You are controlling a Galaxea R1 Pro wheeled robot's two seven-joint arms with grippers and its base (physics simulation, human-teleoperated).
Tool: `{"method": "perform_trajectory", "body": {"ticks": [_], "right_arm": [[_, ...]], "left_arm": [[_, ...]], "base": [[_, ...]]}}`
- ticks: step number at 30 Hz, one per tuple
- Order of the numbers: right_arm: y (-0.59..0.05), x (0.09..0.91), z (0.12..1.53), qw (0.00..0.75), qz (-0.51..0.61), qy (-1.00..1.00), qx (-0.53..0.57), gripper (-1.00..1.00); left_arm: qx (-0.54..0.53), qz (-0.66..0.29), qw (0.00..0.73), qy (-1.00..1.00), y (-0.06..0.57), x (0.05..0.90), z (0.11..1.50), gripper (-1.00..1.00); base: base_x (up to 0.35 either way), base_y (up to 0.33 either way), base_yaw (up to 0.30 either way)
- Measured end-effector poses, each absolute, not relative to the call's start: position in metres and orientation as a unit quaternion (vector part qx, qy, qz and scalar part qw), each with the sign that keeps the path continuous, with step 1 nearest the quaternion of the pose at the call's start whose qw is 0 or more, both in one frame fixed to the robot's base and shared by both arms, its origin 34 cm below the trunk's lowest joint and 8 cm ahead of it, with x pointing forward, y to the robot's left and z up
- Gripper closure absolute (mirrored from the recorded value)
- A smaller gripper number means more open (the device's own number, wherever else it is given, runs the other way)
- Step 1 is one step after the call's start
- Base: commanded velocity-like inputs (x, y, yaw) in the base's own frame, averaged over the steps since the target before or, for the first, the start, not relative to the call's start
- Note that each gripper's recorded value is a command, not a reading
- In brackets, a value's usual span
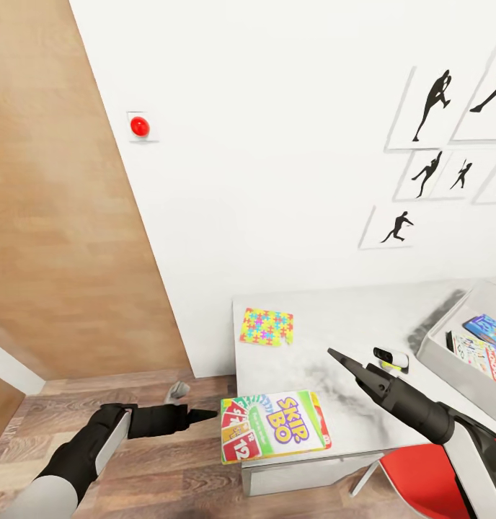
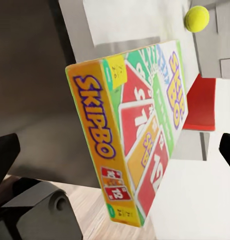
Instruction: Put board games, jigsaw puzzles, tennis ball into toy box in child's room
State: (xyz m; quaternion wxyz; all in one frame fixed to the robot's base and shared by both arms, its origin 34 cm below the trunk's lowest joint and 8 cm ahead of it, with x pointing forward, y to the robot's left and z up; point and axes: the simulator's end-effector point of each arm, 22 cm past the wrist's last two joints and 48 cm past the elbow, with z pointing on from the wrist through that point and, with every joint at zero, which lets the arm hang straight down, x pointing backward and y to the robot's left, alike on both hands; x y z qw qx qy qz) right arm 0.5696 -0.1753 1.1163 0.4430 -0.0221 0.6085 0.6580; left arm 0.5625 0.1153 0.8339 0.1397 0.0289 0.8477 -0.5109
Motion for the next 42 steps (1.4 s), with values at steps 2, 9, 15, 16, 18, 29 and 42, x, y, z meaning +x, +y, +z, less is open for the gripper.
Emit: {"method": "perform_trajectory", "body": {"ticks": [2, 9, 15, 16, 18, 29, 42], "right_arm": [[-0.1749, 0.5695, 1.1162, 0.443, 0.658, 0.608, -0.022, -1.00], [-0.1747, 0.5694, 1.1162, 0.442, 0.658, 0.608, -0.022, -1.00], [-0.1746, 0.5694, 1.1162, 0.443, 0.659, 0.608, -0.022, -1.00], [-0.1747, 0.5694, 1.1163, 0.443, 0.659, 0.608, -0.022, -1.00], [-0.1746, 0.5694, 1.1163, 0.443, 0.659, 0.608, -0.022, -1.00], [-0.1747, 0.5694, 1.1162, 0.443, 0.658, 0.608, -0.022, -1.00], [-0.1746, 0.5699, 1.1156, 0.442, 0.659, 0.608, -0.022, -1.00]], "left_arm": [[0.029, -0.512, 0.140, 0.847, 0.1150, 0.5624, 0.8346, -1.00], [0.029, -0.514, 0.140, 0.846, 0.1149, 0.5625, 0.8352, -1.00], [0.029, -0.514, 0.140, 0.846, 0.1149, 0.5625, 0.8354, -1.00], [0.029, -0.514, 0.140, 0.846, 0.1150, 0.5625, 0.8354, -1.00], [0.029, -0.514, 0.140, 0.846, 0.1150, 0.5625, 0.8354, -1.00], [0.029, -0.513, 0.140, 0.846, 0.1156, 0.5626, 0.8353, -1.00], [0.027, -0.513, 0.141, 0.846, 0.1168, 0.5640, 0.8348, -1.00]], "base": [[0.000, -0.003, 0.000], [0.000, -0.038, 0.000], [0.000, -0.159, 0.000], [0.000, -0.061, 0.000], [0.000, -0.044, 0.000], [0.000, -0.010, 0.000], [0.000, 0.000, 0.000]]}}
